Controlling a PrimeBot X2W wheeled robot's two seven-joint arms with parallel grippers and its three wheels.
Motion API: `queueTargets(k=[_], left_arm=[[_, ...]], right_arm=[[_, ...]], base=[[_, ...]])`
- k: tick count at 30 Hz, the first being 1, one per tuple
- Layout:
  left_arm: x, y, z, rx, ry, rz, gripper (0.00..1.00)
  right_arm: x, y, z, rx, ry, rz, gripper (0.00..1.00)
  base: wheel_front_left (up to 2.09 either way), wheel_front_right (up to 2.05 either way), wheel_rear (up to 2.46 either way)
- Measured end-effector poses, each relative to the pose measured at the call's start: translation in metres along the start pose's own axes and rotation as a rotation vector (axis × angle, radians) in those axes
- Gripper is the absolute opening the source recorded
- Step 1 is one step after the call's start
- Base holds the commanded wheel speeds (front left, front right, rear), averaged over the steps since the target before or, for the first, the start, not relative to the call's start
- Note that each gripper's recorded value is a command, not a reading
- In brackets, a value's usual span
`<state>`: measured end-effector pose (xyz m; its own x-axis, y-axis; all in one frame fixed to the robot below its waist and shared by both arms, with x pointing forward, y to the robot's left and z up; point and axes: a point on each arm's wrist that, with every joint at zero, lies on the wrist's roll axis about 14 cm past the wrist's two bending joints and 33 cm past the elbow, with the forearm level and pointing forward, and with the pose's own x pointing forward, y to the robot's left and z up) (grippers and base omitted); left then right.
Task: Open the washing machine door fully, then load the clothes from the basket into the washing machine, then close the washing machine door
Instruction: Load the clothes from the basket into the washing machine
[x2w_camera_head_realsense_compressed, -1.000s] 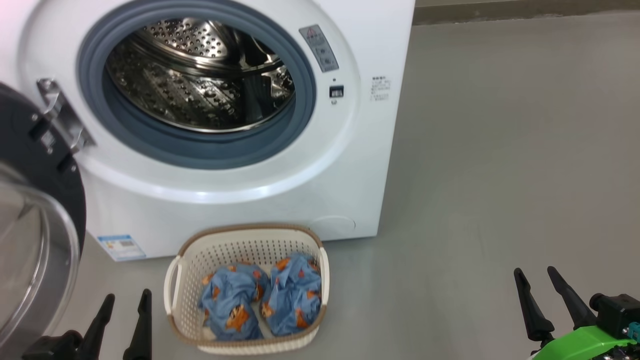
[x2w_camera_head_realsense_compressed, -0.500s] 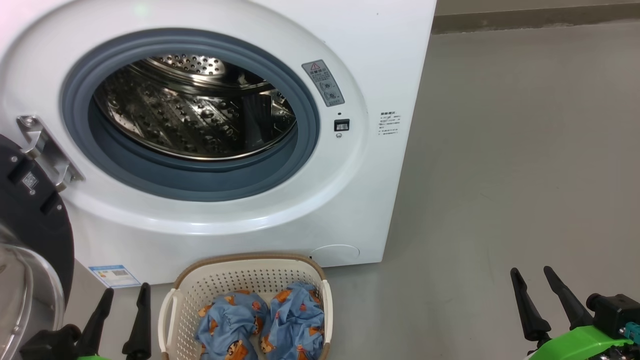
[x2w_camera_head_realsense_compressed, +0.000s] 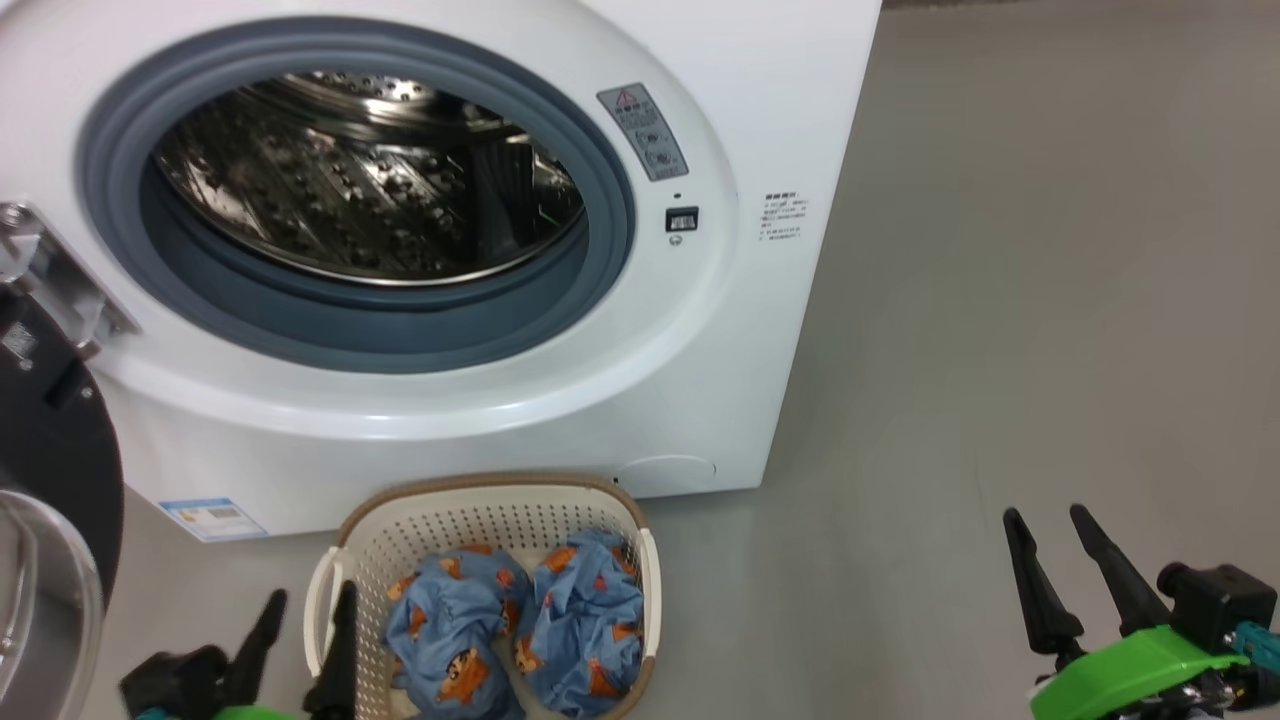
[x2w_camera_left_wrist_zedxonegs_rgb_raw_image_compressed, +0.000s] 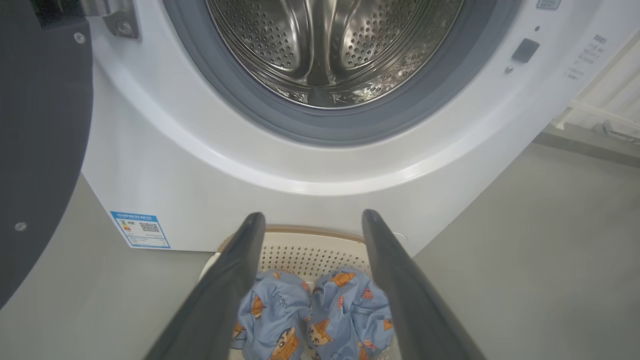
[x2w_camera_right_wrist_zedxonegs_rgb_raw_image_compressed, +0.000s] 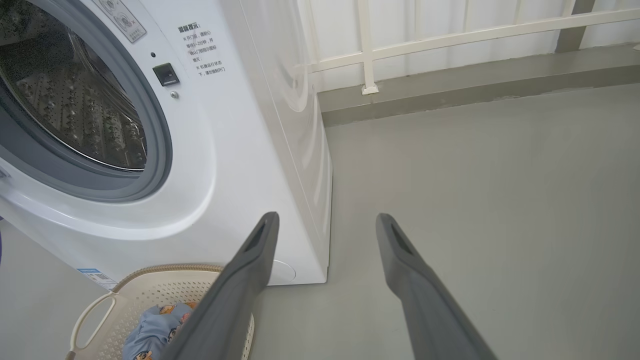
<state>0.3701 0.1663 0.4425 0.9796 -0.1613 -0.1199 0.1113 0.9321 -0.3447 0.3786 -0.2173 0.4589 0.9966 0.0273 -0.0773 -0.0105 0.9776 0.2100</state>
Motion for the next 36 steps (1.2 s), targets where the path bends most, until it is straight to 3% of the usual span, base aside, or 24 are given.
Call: queueTargets(k=[8,19,36], left_arm=[[0.033,-0.009,-0.045,-0.038,0.147,-0.023,1.0],[0.084,0.003,-0.108,-0.02,0.358,-0.023,1.0],[0.091,0.028,-0.212,0.025,0.698,-0.027,1.0]], right_arm=[[0.028,0.005,-0.003,0.014,-0.002,0.005,1.0],[0.081,0.009,-0.019,-0.003,0.009,0.016,1.0],[0.111,0.011,-0.087,-0.009,0.141,0.029,1.0]], base=[[0.0,0.0,0.0],[0.0,0.0,0.0],[0.0,0.0,0.0]])
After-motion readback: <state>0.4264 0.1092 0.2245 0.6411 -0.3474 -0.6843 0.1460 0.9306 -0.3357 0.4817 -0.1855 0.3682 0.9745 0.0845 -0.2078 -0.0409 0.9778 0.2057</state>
